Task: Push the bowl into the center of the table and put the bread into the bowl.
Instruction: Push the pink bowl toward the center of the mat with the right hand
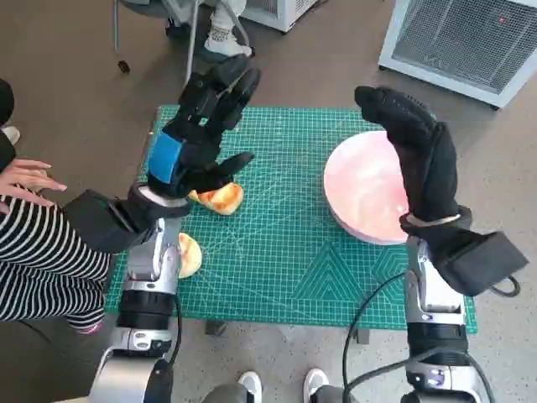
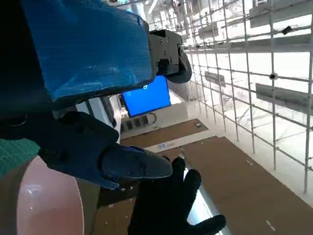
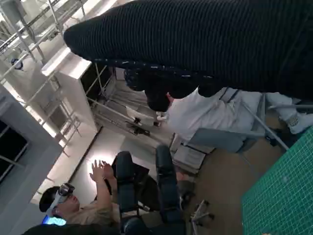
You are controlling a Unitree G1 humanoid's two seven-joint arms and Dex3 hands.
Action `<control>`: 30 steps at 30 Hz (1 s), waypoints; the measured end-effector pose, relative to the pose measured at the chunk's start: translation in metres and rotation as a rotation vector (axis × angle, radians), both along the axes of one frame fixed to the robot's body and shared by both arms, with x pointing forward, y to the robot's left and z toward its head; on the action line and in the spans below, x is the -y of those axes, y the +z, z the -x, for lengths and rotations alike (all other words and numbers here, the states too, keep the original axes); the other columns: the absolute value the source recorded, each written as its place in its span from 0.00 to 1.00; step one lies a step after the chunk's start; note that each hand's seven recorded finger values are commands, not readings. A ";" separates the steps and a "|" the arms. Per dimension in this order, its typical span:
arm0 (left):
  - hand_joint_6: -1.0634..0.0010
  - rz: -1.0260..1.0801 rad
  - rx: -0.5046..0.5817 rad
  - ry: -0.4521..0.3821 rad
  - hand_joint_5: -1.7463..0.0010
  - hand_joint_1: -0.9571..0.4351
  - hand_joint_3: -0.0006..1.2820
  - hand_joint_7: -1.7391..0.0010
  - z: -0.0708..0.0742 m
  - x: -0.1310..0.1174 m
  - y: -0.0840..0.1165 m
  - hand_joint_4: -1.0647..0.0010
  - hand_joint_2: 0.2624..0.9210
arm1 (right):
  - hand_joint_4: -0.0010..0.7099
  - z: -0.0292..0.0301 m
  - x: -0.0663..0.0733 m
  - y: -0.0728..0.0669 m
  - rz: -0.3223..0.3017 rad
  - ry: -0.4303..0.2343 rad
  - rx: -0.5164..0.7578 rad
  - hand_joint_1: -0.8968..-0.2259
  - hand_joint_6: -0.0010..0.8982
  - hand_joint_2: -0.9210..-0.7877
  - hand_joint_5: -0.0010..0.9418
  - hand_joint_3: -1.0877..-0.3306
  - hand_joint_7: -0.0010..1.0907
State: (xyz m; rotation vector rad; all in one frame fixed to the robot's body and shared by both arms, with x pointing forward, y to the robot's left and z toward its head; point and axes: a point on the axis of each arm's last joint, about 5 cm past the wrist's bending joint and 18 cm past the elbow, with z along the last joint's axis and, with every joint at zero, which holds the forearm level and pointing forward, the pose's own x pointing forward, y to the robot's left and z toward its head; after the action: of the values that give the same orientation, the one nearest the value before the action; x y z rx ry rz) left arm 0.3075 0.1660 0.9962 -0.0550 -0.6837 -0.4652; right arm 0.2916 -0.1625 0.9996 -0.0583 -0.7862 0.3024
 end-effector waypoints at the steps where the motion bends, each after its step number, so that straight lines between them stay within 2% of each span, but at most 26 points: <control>1: 1.00 -0.001 -0.001 0.001 0.98 0.35 0.18 0.67 0.000 0.000 0.000 0.83 1.00 | 0.24 0.0000 0.000 0.000 0.000 0.000 0.000 0.29 0.00 0.00 0.00 0.44 0.51; 30: 1.00 -0.027 0.005 0.011 0.98 0.35 0.17 0.67 0.002 -0.002 0.001 0.83 1.00 | 0.24 -0.0002 0.000 0.000 0.000 0.005 -0.001 0.30 0.00 0.00 0.00 0.43 0.51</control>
State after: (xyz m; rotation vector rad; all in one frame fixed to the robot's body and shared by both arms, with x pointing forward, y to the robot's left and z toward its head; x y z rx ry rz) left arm 0.3054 0.1681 0.9974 -0.0244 -0.6823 -0.4637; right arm 0.2918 -0.1626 0.9994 -0.0560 -0.7850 0.3073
